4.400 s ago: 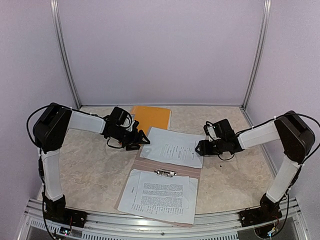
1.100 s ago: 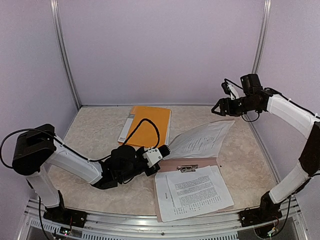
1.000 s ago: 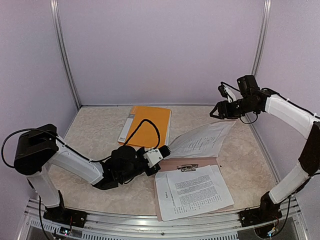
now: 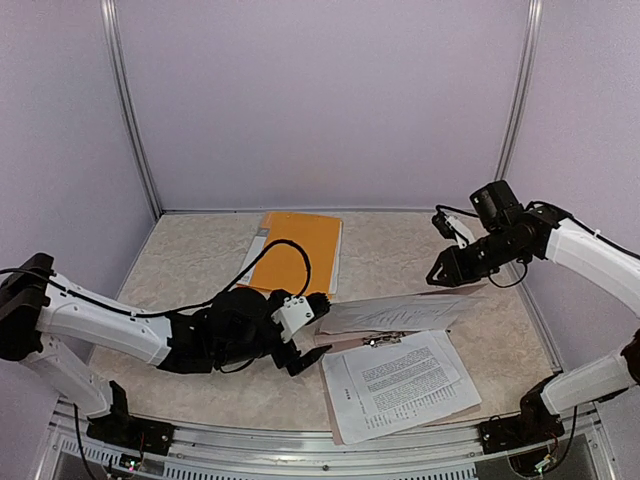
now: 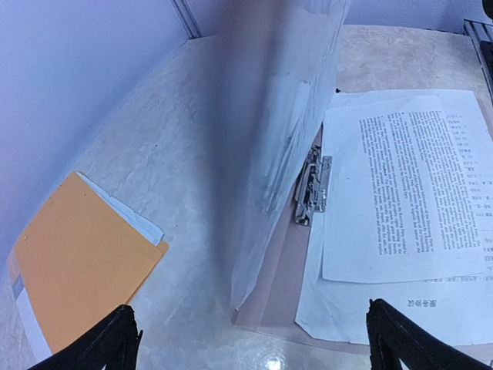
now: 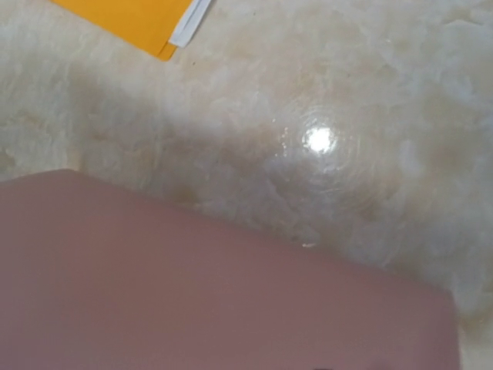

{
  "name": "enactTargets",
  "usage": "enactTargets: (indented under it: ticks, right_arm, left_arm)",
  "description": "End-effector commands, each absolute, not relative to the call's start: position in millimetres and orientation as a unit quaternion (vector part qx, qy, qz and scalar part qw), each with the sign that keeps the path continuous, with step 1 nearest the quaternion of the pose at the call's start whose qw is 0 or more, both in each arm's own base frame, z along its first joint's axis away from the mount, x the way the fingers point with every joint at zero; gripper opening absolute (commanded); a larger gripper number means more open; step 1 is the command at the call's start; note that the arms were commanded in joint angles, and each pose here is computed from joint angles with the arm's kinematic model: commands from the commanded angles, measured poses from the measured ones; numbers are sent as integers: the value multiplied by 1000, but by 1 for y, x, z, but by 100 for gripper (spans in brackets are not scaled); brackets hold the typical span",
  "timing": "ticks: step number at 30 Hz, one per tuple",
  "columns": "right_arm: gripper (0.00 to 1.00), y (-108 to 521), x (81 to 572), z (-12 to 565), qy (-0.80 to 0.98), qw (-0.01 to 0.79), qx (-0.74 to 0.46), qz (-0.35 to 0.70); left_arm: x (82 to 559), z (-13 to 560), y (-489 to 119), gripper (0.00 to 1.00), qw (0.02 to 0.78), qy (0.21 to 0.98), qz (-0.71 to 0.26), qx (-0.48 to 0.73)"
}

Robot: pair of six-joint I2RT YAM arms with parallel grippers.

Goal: Put the files into the folder
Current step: Close the folder with files at the corner of the board, then move the folder with files to the center of the board.

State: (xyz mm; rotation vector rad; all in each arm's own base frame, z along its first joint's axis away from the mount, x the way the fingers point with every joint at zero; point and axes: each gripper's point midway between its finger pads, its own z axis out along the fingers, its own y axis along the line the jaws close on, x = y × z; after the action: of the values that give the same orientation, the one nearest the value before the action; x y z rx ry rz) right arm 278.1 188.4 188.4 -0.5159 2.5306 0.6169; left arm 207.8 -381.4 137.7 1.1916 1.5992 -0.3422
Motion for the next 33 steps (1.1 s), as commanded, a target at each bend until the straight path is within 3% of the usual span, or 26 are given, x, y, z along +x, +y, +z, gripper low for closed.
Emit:
enactTargets:
  ticks: [1,15,22,28,33]
  right_arm:
    - [36,190,265,180,931,229,-186,215]
    - [36,192,251,166,936,218,-195,197]
    - [55,180,253,154,944,227,-163,174]
    - [75,161,247,119,958,220,-121,141]
    - [88,146,249,96,969,205,-100,96]
  left_arm:
    - [169,125,-369,99,433,720,-163,517]
    - [106,175,-356,99,362,750,-221,508]
    - [145,192,-374,99,360,785,-252,437]
    - [207,163,-369,99,286,862,-271,319]
    - [218,127,-370,99,210,903,-261,269]
